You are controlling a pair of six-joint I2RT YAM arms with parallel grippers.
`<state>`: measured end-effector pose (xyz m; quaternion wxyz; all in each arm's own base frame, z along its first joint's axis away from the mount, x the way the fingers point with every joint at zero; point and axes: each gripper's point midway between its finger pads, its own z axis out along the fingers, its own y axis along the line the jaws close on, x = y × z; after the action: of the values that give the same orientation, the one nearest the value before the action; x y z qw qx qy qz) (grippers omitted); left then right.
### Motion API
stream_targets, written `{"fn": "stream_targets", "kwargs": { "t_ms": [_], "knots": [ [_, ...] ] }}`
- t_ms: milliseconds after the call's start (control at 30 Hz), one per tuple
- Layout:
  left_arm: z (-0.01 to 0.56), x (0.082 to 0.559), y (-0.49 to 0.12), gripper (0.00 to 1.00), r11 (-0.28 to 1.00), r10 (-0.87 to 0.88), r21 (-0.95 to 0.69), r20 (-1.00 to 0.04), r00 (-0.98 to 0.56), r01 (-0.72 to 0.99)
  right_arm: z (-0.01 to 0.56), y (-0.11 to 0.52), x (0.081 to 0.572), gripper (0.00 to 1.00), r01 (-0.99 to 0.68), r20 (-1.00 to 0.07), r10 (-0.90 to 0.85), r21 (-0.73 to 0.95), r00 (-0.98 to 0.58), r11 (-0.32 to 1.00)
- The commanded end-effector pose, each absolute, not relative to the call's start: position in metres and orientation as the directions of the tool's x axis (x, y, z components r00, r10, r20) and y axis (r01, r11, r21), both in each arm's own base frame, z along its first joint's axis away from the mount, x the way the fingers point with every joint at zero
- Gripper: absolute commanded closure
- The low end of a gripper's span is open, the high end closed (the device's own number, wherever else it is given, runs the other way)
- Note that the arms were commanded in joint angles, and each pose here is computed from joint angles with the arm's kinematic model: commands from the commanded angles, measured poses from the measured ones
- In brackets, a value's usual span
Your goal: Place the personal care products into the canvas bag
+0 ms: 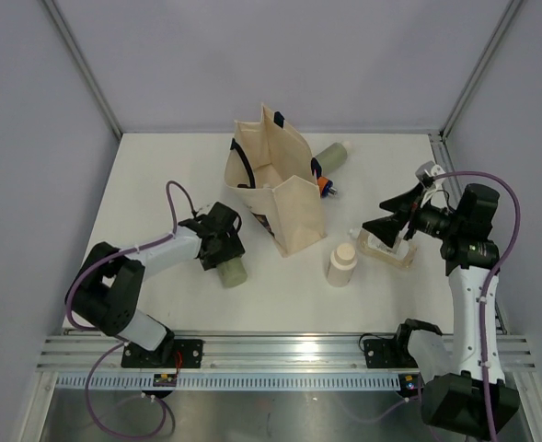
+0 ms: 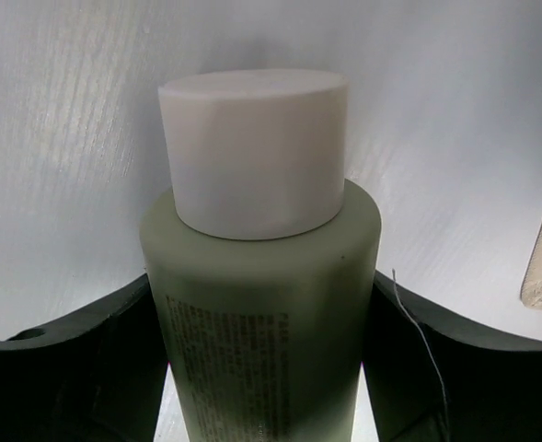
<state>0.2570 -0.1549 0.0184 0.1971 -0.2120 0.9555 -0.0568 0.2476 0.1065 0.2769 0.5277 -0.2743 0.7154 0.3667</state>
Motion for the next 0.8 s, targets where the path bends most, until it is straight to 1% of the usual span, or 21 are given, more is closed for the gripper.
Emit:
{"fn": "stream_targets", "kwargs": {
  "t_ms": [0,67,167,200,300,333,433,633,767],
  "knots": [
    [-0.003,0.236,-0.14,1.0,0.925,-0.38,-0.125,-0.328,-0.865,-0.359,0.305,0.099,0.243,0.04,-0.827,-0.987,0.023,0.147,-0.16,0.543],
    [0.0,0.232,-0.138,1.0,0.934,-0.359,-0.135,-0.334,-0.872,-0.332,0.306,0.092,0.244,0.03,-0.817,-0.985,0.038,0.163,-0.171,0.553],
    [0.027,0.231,-0.143,1.0,0.933,-0.347,-0.236,-0.393,-0.852,-0.272,0.305,0.087,0.247,0.04,-0.808,-0.984,0.04,0.168,-0.176,0.564],
    [0.052,0.235,-0.149,1.0,0.92,-0.359,-0.319,-0.442,-0.822,-0.23,0.303,0.087,0.246,0.04,-0.806,-0.982,0.042,0.176,-0.185,0.565],
    [0.09,0.237,-0.155,1.0,0.892,-0.369,-0.432,-0.525,-0.767,-0.132,0.3,0.085,0.249,0.04,-0.802,-0.98,0.041,0.184,-0.196,0.569],
    [0.12,0.24,-0.157,1.0,0.863,-0.401,-0.498,-0.578,-0.711,-0.082,0.3,0.084,0.25,0.04,-0.801,-0.979,0.042,0.187,-0.199,0.569],
    [0.165,0.241,-0.155,1.0,0.814,-0.462,-0.58,-0.636,-0.618,-0.012,0.3,0.084,0.25,0.04,-0.8,-0.979,0.042,0.189,-0.201,0.57],
    [0.235,0.245,-0.165,1.0,0.747,-0.501,-0.652,-0.681,-0.533,0.131,0.298,0.082,0.251,0.04,-0.795,-0.977,0.046,0.196,-0.207,0.574],
    [0.309,0.257,-0.175,1.0,0.704,-0.53,-0.67,-0.716,-0.454,0.235,0.296,0.08,0.253,0.04,-0.789,-0.976,0.047,0.2,-0.212,0.581]
  ]
}}
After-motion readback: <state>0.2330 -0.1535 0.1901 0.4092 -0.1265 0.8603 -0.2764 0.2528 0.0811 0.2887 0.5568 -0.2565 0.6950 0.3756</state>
